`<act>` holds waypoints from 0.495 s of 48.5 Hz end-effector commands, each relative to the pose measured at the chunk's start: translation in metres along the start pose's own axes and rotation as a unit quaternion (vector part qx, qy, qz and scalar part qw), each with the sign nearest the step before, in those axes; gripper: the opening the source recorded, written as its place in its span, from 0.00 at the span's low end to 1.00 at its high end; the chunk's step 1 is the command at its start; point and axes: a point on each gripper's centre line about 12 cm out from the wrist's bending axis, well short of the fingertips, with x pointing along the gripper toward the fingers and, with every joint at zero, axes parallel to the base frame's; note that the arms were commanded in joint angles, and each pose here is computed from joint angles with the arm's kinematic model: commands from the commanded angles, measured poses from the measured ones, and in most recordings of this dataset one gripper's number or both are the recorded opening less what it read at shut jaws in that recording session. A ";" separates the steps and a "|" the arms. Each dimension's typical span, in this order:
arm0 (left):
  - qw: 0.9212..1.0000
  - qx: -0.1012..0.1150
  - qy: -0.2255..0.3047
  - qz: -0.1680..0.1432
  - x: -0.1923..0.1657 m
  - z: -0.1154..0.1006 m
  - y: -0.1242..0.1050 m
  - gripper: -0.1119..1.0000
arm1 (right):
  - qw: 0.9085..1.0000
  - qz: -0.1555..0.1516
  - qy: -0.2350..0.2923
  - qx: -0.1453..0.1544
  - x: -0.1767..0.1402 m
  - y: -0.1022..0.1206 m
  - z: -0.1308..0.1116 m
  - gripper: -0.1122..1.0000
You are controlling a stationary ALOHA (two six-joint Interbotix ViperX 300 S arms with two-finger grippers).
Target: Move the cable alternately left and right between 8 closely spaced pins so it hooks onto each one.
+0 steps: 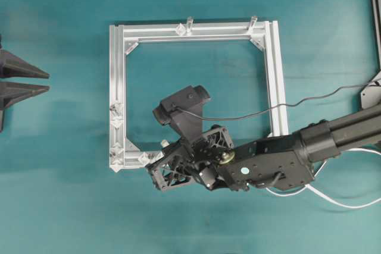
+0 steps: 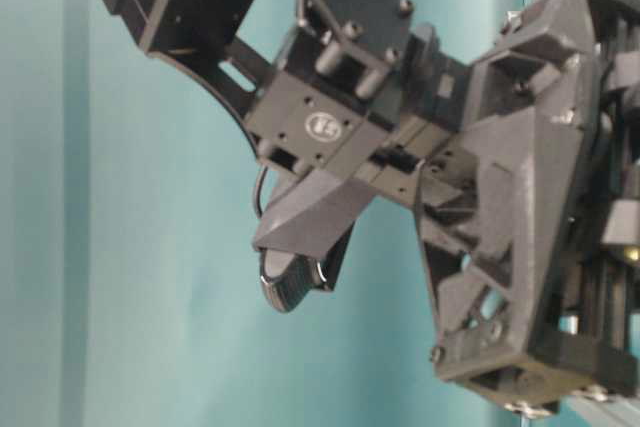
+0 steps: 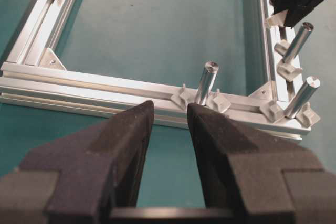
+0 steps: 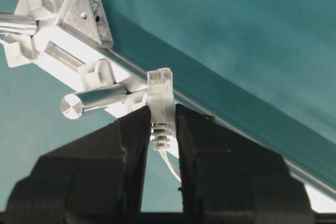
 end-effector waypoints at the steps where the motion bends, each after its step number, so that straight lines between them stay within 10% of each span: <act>1: 1.000 0.000 -0.006 -0.001 0.000 0.006 -0.001 0.43 | 1.000 0.020 -0.003 0.001 -0.013 0.010 0.005 0.27; 24: 1.000 0.000 -0.005 -0.001 0.000 0.005 -0.001 0.43 | 1.000 0.018 -0.005 0.005 -0.011 0.009 0.008 0.27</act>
